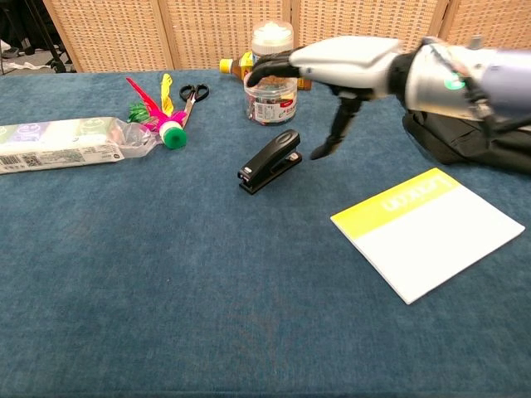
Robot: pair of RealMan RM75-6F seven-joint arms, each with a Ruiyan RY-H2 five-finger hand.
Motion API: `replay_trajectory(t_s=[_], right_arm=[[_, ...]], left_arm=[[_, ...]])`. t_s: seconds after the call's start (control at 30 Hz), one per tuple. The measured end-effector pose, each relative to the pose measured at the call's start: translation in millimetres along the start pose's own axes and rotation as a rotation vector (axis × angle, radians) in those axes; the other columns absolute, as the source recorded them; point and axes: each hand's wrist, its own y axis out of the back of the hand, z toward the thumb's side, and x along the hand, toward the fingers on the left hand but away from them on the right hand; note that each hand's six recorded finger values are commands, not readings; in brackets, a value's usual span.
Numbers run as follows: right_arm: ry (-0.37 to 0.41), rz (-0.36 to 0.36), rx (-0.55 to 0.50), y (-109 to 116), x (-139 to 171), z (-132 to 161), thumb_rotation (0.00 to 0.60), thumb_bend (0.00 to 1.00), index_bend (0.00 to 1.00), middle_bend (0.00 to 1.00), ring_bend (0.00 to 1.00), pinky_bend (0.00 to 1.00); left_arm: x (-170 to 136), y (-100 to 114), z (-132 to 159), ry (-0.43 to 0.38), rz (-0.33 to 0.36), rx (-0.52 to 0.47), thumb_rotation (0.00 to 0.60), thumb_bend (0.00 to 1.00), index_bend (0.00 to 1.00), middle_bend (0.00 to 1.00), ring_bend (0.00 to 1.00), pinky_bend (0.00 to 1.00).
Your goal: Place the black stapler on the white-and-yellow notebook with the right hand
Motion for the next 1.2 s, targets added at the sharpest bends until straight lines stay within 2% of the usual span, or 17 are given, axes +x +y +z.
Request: replay_trajectory(t_s=[0.17,0.3,0.47,0.57,0.7,0.87,1.07,1.2], right_arm=[[0.006,0.031,0.062,-8,-27,11,0.6,0.21,0.14,0.07,0.0,0.08],[-0.003,0.082,0.129,-22,-40,11,0.6,0.25,0.16,0.09,0.02,0.08],[-0.024,0.131,0.164,-41,-48,8,0.6,0.37,0.21,0.13,0.08,0.15],[-0.04,0.145,0.184,-49,-52,4,0.6,0.47,0.28,0.2,0.15,0.19],[-0.063,0.16,0.212,-60,-56,-2,0.6,0.6,0.45,0.41,0.32,0.26],[-0.073,0.133,0.176,-62,-57,-3,0.6,0.66,0.54,0.5,0.38,0.28],[-0.063,0.058,0.107,-52,-54,-4,0.6,0.67,0.55,0.51,0.38,0.29],[-0.05,-0.003,0.104,-35,-45,-10,0.6,0.67,0.55,0.51,0.39,0.29]], left_arm=[[2,-3,-1,0.008,-0.026,-0.012,0.6,0.0,0.0,0.0,0.0,0.0],[4,-4,-6,0.027,-0.047,-0.021,0.6,0.0,0.0,0.0,0.0,0.0],[6,-6,-10,0.043,-0.066,-0.031,0.6,0.0,0.0,0.0,0.0,0.0],[7,-8,-11,0.044,-0.084,-0.043,0.6,0.0,0.0,0.0,0.0,0.0],[9,-9,-12,0.042,-0.102,-0.051,0.6,0.0,0.0,0.0,0.0,0.0],[11,-10,-13,0.048,-0.113,-0.053,0.6,0.0,0.0,0.0,0.0,0.0],[11,-12,-12,0.042,-0.123,-0.05,0.6,0.0,0.0,0.0,0.0,0.0],[11,-13,-11,0.039,-0.13,-0.051,0.6,0.0,0.0,0.0,0.0,0.0]])
